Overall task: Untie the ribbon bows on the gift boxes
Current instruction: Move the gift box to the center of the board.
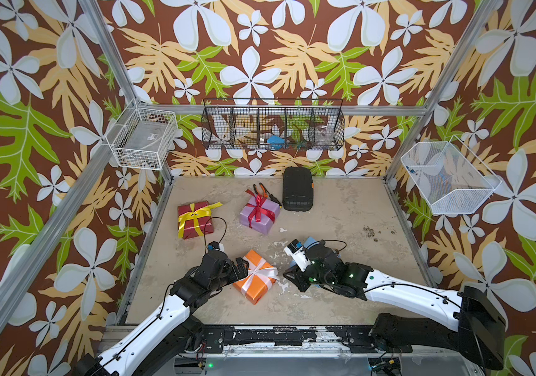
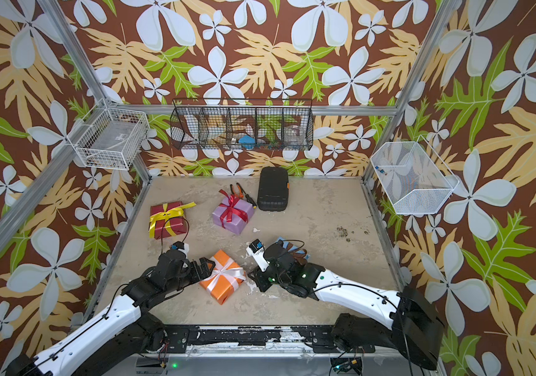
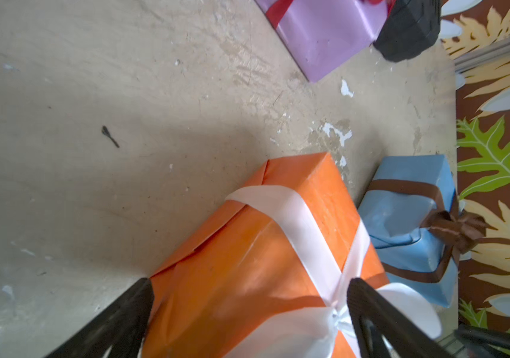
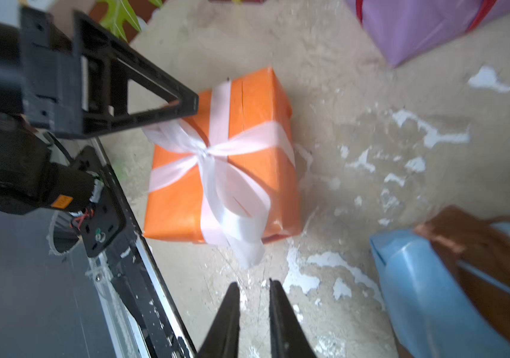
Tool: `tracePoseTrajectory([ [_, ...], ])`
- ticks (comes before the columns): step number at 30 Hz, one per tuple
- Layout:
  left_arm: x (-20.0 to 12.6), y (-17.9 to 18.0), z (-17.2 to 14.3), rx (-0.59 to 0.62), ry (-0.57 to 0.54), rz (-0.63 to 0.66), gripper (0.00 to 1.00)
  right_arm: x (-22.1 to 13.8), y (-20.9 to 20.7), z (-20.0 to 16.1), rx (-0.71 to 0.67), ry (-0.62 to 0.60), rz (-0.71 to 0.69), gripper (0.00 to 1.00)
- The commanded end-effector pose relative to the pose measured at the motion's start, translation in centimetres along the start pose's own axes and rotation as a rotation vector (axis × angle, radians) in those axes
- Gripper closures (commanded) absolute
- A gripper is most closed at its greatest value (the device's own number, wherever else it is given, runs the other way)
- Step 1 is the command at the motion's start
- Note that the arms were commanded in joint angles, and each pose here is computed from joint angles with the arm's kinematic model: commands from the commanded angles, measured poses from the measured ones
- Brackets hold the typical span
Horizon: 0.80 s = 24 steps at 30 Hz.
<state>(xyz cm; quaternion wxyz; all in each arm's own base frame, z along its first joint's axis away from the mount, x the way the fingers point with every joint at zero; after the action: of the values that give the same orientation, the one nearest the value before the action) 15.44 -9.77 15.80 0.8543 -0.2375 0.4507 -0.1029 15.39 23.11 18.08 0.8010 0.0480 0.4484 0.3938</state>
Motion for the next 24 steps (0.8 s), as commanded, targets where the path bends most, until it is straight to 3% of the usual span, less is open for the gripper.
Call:
tracePoseTrajectory([
  [1,0.4,-1.1,-0.2,-0.028,0.003,-0.069,0.00,1.0,-0.4,-0.8,0.036,0.030,-0.016,0.81],
  [6,0.8,-3.5,-0.2,-0.034,-0.030,-0.184,0.00,1.8,-1.8,-1.7,0.043,0.009,-0.122,0.77],
  [11,2.3,-5.5,-0.2,-0.029,-0.033,-0.241,0.00,2.1,-4.7,-2.0,0.048,-0.027,-0.365,0.76],
  [17,3.0,-6.9,1.3,-0.008,-0.123,-0.229,0.00,1.1,-8.7,-1.0,0.091,-0.103,-0.539,0.74],
  [24,3.3,-7.8,2.9,0.028,-0.229,-0.191,0.00,0.2,-12.5,2.1,0.135,-0.175,-0.622,0.70],
])
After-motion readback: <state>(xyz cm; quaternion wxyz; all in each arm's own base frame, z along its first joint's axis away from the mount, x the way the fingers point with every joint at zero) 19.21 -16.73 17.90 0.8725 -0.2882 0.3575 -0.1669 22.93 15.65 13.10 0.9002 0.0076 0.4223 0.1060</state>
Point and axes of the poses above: each gripper's point midway between its finger pads, its own x axis out along the fingers, its own y axis along the line the jaws close on, z = x × y, the point moved 10 cm from there along -x, back along the fingers, and after that the axes turned 7 degrees about x, right-handed, at the moved point
